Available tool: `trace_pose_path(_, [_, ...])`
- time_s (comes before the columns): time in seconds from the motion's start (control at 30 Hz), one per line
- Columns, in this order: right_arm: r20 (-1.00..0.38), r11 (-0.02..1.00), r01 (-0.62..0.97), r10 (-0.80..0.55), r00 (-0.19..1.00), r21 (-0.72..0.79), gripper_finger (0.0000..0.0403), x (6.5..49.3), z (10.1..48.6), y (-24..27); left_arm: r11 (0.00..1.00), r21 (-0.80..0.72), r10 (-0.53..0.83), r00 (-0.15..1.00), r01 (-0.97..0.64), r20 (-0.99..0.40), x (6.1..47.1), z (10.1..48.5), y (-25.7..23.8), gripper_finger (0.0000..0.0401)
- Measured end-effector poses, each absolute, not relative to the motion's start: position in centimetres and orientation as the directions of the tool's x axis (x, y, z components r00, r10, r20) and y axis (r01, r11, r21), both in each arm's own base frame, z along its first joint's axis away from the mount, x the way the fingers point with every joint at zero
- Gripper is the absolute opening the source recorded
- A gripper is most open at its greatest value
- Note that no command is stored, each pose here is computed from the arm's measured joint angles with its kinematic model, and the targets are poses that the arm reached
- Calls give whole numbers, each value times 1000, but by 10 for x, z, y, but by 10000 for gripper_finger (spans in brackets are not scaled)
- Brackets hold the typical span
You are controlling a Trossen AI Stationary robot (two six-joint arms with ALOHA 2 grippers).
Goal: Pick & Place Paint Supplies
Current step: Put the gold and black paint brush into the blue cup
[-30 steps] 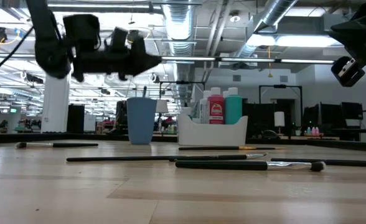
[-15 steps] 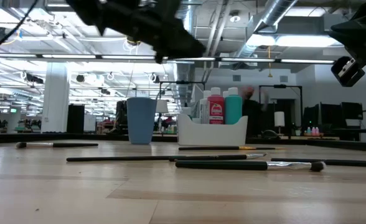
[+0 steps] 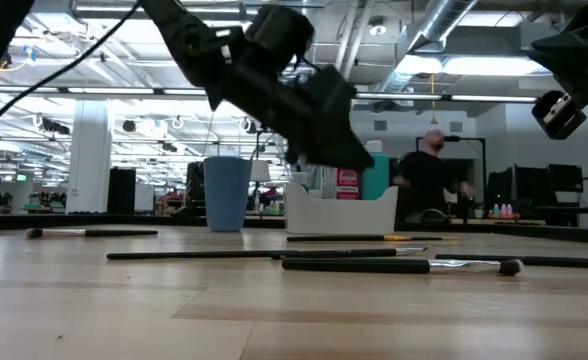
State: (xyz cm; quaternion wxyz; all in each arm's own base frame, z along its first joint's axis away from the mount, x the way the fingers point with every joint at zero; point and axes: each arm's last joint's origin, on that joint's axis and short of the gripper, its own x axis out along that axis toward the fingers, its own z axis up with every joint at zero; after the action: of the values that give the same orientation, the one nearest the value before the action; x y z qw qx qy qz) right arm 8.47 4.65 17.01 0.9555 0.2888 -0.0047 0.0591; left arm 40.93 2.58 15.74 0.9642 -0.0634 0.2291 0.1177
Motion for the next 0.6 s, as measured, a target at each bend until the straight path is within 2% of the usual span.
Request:
trace_pose_path(0.23, [44,826,-116,110,993,552,23,85,170,46,952,-82,190,778,-295,-600,407,122,24,114])
trace_pose_path(0.6, [44,826,-116,110,993,552,23,85,170,46,948,-80,180,726,-308,-664,403,109,19,114])
